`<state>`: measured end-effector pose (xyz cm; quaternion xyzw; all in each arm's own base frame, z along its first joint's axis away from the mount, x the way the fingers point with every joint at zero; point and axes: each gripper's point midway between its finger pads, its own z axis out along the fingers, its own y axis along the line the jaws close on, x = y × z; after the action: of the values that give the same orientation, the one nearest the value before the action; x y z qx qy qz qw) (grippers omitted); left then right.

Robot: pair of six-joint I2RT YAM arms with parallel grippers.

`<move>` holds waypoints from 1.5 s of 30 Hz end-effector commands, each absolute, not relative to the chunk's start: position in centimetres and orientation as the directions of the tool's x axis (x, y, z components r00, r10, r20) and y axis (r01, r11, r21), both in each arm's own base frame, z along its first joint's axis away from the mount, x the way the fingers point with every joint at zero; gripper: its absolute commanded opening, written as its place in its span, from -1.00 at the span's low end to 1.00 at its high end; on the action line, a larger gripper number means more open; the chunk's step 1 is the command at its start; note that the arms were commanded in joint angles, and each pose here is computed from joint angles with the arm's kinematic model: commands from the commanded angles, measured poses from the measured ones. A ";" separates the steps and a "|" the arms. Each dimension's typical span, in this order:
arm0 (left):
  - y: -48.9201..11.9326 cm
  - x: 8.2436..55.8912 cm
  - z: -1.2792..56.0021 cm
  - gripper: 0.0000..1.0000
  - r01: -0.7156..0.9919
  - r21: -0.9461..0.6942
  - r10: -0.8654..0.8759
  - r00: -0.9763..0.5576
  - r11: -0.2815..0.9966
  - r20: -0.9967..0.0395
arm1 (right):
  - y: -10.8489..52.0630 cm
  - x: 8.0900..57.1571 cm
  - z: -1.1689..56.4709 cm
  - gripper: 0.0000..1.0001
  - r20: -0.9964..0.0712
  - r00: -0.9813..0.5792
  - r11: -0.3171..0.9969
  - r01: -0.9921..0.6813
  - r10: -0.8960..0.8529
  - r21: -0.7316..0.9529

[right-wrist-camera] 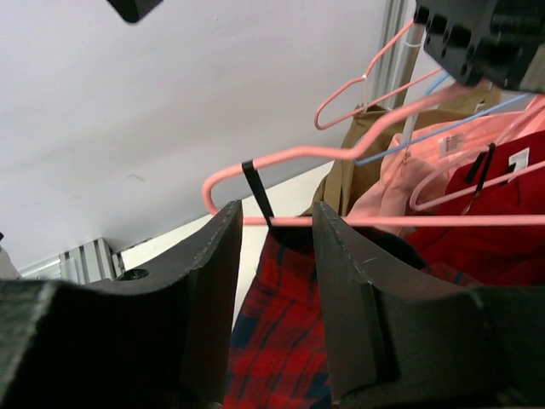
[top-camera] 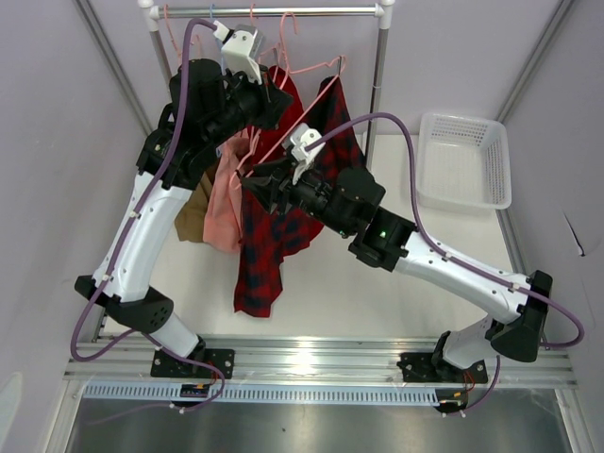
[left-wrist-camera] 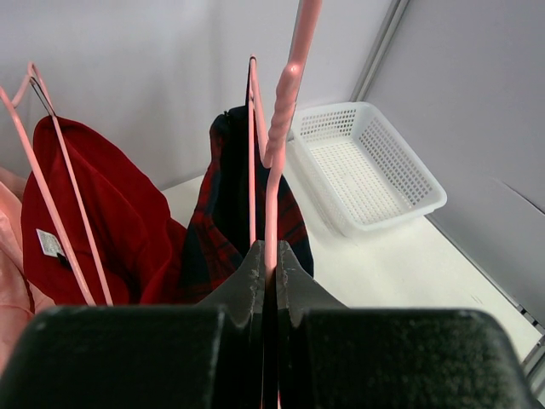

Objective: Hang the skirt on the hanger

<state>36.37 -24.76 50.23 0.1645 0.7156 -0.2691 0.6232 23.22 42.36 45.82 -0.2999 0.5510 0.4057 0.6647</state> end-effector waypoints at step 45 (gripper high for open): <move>-23.0 32.5 56.3 -1.00 0.627 -0.134 -0.186 0.019 0.768 -0.982 | 40.7 26.0 48.3 0.50 -0.967 0.147 0.687 -0.725 0.208 0.037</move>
<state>34.84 -23.90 50.00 0.1731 0.7144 -0.2654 0.6239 27.57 42.68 45.06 -0.2317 0.5912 0.3067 0.7090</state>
